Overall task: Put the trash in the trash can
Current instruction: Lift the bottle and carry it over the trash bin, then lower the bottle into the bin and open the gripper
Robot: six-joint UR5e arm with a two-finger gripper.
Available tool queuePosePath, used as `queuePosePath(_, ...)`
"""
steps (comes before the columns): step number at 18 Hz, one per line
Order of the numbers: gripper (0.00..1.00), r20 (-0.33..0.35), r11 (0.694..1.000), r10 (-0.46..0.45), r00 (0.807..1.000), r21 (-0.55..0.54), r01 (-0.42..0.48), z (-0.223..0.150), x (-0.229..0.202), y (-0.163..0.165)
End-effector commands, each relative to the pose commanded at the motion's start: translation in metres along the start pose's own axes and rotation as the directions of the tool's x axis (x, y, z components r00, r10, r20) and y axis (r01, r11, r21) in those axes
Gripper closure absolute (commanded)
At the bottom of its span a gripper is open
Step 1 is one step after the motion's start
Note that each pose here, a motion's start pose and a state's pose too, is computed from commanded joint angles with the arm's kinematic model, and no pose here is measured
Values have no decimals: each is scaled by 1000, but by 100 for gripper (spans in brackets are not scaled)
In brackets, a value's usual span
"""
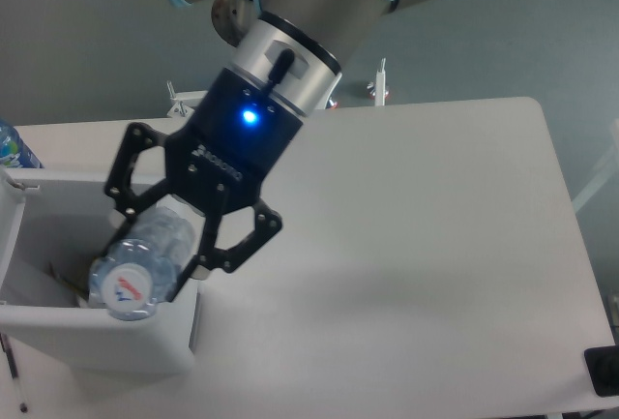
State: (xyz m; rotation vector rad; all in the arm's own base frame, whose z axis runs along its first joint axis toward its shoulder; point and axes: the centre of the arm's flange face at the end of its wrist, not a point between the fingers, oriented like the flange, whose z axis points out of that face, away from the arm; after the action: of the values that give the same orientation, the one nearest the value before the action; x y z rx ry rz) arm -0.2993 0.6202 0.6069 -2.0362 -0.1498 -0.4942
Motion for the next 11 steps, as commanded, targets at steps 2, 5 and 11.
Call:
queuePosePath(2,39,-12,1000,5,1000,-13,-5,14,4,6)
queuePosePath(5,39,-31,999,17,999,-29,-18,40,9,16)
queuePosePath(11,36,-45,998,3,999,-69,-6,61,12,38)
